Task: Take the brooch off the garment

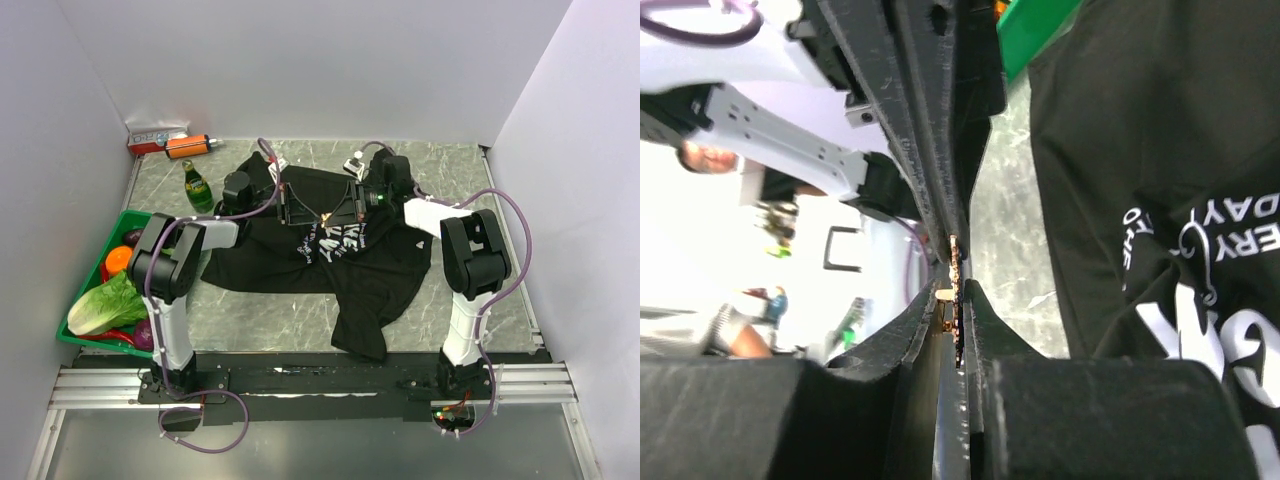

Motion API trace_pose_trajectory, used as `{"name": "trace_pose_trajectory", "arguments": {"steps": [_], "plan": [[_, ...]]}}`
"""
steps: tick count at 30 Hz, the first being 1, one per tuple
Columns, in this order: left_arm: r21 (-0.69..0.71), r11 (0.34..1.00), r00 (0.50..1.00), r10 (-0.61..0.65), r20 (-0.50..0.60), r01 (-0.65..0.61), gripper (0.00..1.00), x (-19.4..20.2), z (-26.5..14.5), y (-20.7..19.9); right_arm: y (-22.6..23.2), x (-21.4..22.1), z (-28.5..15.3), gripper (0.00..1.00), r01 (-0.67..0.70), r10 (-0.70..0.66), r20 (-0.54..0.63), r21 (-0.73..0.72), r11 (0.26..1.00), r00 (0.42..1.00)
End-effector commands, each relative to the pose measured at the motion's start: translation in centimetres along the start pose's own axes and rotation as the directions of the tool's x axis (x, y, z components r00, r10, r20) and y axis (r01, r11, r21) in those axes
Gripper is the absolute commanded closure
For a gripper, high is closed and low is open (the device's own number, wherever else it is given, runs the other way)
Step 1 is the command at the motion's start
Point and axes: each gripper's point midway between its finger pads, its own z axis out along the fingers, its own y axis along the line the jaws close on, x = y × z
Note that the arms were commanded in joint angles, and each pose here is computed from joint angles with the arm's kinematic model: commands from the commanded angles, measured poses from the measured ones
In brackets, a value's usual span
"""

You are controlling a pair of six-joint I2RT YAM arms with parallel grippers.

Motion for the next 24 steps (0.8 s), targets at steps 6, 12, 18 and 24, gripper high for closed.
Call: {"name": "trace_pose_trajectory", "arguments": {"steps": [6,12,18,24], "plan": [[-0.018,0.966,0.966,0.260,0.019,-0.259,0.99,-2.9,0.1,-4.2,-1.5,-2.9,-2.2,0.79,-0.053,0.047,0.130,0.043,0.998,0.990],[-0.046,0.971,0.972,0.234,-0.001,-0.234,0.94,-2.3,0.0,-3.1,0.1,-3.2,-1.7,0.96,0.056,-0.054,0.082,-0.014,0.998,0.995],[-0.066,0.983,0.984,0.175,0.026,-0.173,0.62,-2.9,0.2,-2.0,1.6,-2.9,-1.2,0.98,0.128,-0.127,0.030,-0.070,0.989,0.992],[-0.032,0.989,0.988,0.145,0.046,-0.143,0.57,-3.4,0.5,-1.9,1.9,-3.1,-0.8,0.97,0.156,-0.155,0.016,-0.087,0.984,0.988]]}}
